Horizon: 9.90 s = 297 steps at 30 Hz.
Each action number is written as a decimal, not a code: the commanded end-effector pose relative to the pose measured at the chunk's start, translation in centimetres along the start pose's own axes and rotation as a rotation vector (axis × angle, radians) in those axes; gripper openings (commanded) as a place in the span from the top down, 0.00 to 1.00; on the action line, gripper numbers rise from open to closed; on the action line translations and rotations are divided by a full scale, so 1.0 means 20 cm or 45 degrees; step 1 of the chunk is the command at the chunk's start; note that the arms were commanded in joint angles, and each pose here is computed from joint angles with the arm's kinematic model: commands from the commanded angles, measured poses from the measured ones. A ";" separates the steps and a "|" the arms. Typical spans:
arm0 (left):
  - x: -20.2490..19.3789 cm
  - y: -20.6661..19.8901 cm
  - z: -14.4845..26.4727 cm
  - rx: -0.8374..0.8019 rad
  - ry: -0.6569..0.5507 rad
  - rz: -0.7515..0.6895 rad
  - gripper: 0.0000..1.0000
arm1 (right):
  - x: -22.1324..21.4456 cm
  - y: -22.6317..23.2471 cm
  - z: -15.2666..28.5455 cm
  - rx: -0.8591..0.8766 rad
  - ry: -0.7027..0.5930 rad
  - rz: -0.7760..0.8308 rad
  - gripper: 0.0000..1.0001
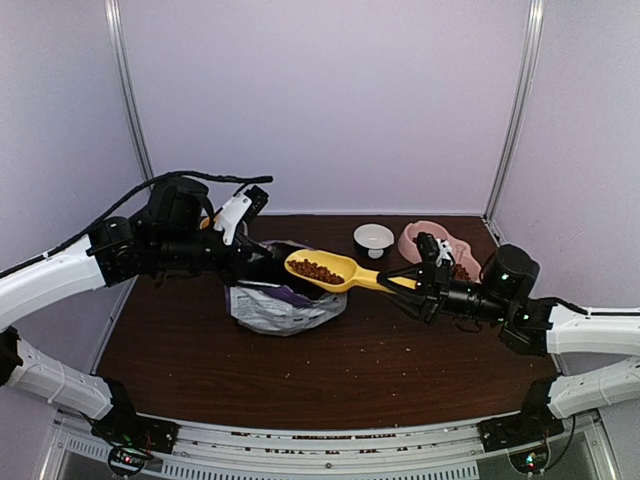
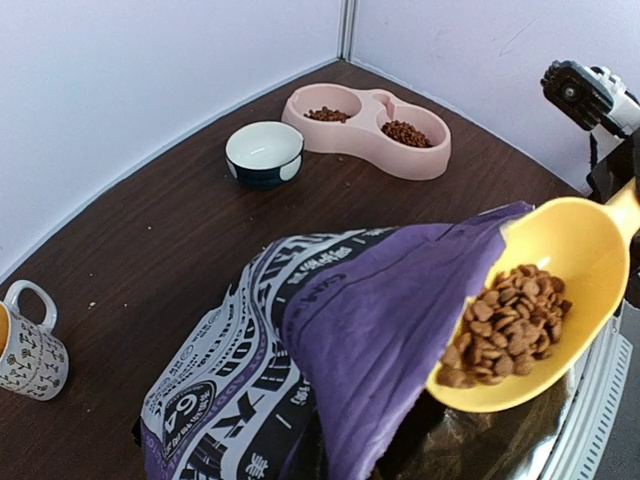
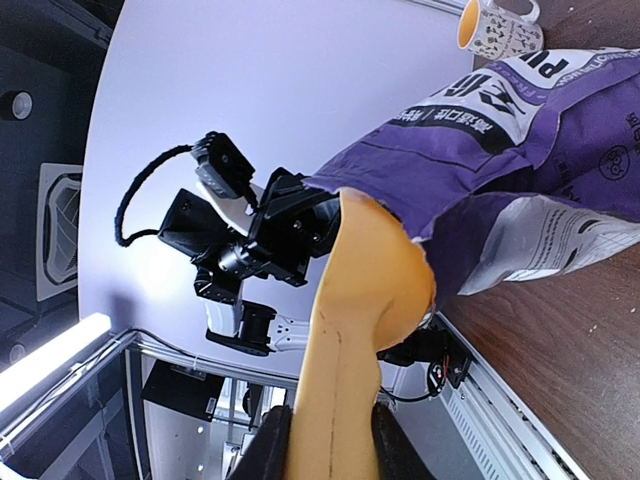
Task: Serve the pet food
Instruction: Place the pet food in the pet food bowl, then collect the spatula at the center of the board, then adjust the pet food bag at the center of the board.
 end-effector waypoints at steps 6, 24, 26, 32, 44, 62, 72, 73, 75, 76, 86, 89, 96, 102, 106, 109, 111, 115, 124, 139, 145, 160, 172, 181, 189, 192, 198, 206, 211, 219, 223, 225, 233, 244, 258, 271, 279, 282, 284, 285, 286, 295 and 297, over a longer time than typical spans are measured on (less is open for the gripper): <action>0.13 0.01 0.06 -0.027 -0.176 0.004 1.00 | 0.00 0.14 0.12 0.130 -0.069 0.046 1.00; 0.13 0.01 0.07 -0.029 -0.185 0.002 1.00 | 0.21 -0.09 0.53 0.064 -0.676 0.062 1.00; 0.13 0.00 0.08 -0.030 -0.186 0.002 1.00 | 0.25 -0.14 0.59 -0.004 -0.744 0.070 1.00; 0.13 0.00 0.08 -0.035 -0.184 0.002 1.00 | 0.33 -0.28 0.76 -0.168 -0.934 0.102 1.00; 0.14 0.00 0.08 -0.039 -0.185 -0.003 1.00 | 0.44 -0.44 0.90 -0.647 -1.052 0.156 1.00; 0.14 0.00 0.08 -0.035 -0.185 -0.007 1.00 | 0.51 -0.43 0.94 -1.073 -0.978 0.230 1.00; 0.14 0.00 0.08 -0.036 -0.184 -0.010 1.00 | 0.54 -0.40 0.94 -1.238 -0.849 0.245 1.00; 0.14 0.00 0.08 -0.035 -0.183 -0.010 1.00 | 0.55 -0.39 0.94 -1.243 -0.846 0.252 1.00; 0.14 0.00 0.08 -0.035 -0.185 -0.011 1.00 | 0.55 -0.38 0.93 -1.261 -0.829 0.265 1.00; 0.14 0.00 0.08 -0.035 -0.182 -0.011 1.00 | 0.56 -0.37 0.93 -1.270 -0.822 0.269 1.00; 0.14 0.00 0.08 -0.035 -0.186 -0.012 1.00 | 0.58 -0.32 0.95 -1.395 -0.757 0.318 1.00; 0.14 0.00 0.08 -0.035 -0.185 -0.011 1.00 | 0.58 -0.31 0.95 -1.425 -0.740 0.330 1.00; 0.14 0.00 0.07 -0.038 -0.179 -0.012 1.00 | 0.60 -0.29 0.95 -1.459 -0.696 0.355 0.99; 0.14 0.00 0.08 -0.037 -0.181 -0.013 1.00 | 0.61 -0.26 0.94 -1.501 -0.645 0.401 0.99; 0.14 0.00 0.08 -0.038 -0.181 -0.013 1.00 | 0.63 -0.23 0.94 -1.520 -0.607 0.431 0.99; 0.14 0.00 0.08 -0.039 -0.181 -0.013 1.00 | 0.63 -0.22 0.93 -1.523 -0.571 0.451 0.99; 0.14 0.00 0.08 -0.039 -0.182 -0.013 1.00 | 0.64 -0.22 0.93 -1.532 -0.551 0.463 0.99; 0.14 0.00 0.08 -0.038 -0.184 -0.015 1.00 | 0.65 -0.21 0.92 -1.542 -0.504 0.491 0.99; 0.14 0.00 0.09 -0.034 -0.188 -0.017 1.00 | 0.66 -0.16 0.84 -1.654 -0.366 0.609 0.99; 0.14 0.01 0.09 -0.013 -0.188 -0.025 1.00 | 0.46 -0.03 0.81 -1.441 -0.465 0.802 0.98; 0.13 0.01 0.07 -0.015 -0.174 -0.024 1.00 | 0.39 -0.06 0.83 -1.450 -0.461 0.761 0.98; 0.13 0.01 0.05 -0.030 -0.158 -0.024 1.00 | 0.18 -0.47 0.74 -0.853 -0.543 0.307 0.97; 0.13 0.01 0.05 -0.028 -0.156 -0.023 1.00 | 0.14 -0.66 0.75 -0.838 -0.587 0.194 0.96; 0.13 0.01 0.05 -0.027 -0.155 -0.024 1.00 | 0.10 -0.77 0.78 -0.878 -0.613 0.135 0.92; 0.13 0.01 0.05 -0.028 -0.158 -0.024 1.00 | 0.08 -0.82 0.80 -0.949 -0.615 0.111 0.85; 0.13 0.01 0.06 -0.027 -0.162 -0.025 1.00 | 0.07 -0.83 0.80 -0.963 -0.616 0.106 0.78; 0.13 0.01 0.05 -0.023 -0.158 -0.025 1.00 | 0.05 -0.86 0.81 -0.987 -0.604 0.099 0.69; 0.13 0.01 0.06 -0.020 -0.161 -0.026 1.00 | 0.04 -0.88 0.82 -1.042 -0.564 0.108 0.60; 0.13 0.01 0.06 -0.018 -0.158 -0.027 1.00 | 0.03 -0.90 0.83 -1.097 -0.559 0.122 0.50; 0.13 0.01 0.06 -0.015 -0.159 -0.026 1.00 | 0.02 -0.92 0.83 -1.137 -0.497 0.143 0.33; 0.13 0.01 0.06 -0.015 -0.157 -0.028 1.00 | 0.01 -0.93 0.84 -1.181 -0.479 0.155 0.19; 0.13 0.01 0.06 -0.013 -0.158 -0.027 1.00 | 0.02 -0.93 0.85 -1.206 -0.482 0.163 0.09; 0.14 0.01 0.07 -0.007 -0.170 -0.031 1.00 | 0.04 -0.89 0.86 -1.291 -0.506 0.200 0.00; 0.15 0.00 0.12 -0.007 -0.202 -0.041 1.00 | 0.10 -0.73 0.88 -1.398 -0.528 0.329 0.00; 0.18 -0.02 0.12 -0.063 -0.159 -0.124 1.00 | 0.24 -0.12 0.61 -0.894 -0.463 0.724 0.05; 0.26 -0.09 0.35 -0.216 -0.151 -0.095 1.00 | 0.16 0.36 0.01 -0.539 0.116 1.173 0.06; 0.23 -0.15 0.45 -0.424 -0.123 -0.067 1.00 | 0.04 0.60 -0.14 -0.379 0.342 1.388 0.05; 0.22 -0.16 0.46 -0.452 -0.089 -0.073 1.00 | 0.02 0.64 -0.19 -0.369 0.396 1.426 0.05; 0.21 -0.17 0.47 -0.471 -0.084 -0.077 1.00 | 0.01 0.65 -0.22 -0.376 0.433 1.443 0.05; 0.20 -0.17 0.47 -0.473 -0.083 -0.079 1.00 | 0.00 0.66 -0.23 -0.378 0.455 1.453 0.05; 0.19 -0.17 0.47 -0.470 -0.081 -0.078 1.00 | -0.02 0.66 -0.25 -0.377 0.482 1.466 0.06; 0.15 -0.16 0.44 -0.461 -0.028 -0.096 1.00 | -0.18 0.64 -0.50 -0.612 0.570 1.633 0.14; 0.14 -0.16 0.44 -0.453 -0.034 -0.099 1.00 | -0.18 0.62 -0.54 -0.666 0.573 1.648 0.17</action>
Point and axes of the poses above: each gripper's point midway between its finger pads, its own z axis back along the fingers, its own y axis along the line the jaws close on, x = y × z, the point moved 10 cm from there along z, back along the fingers, and after that the axes turned 5 degrees about z, right-handed, at the moved point
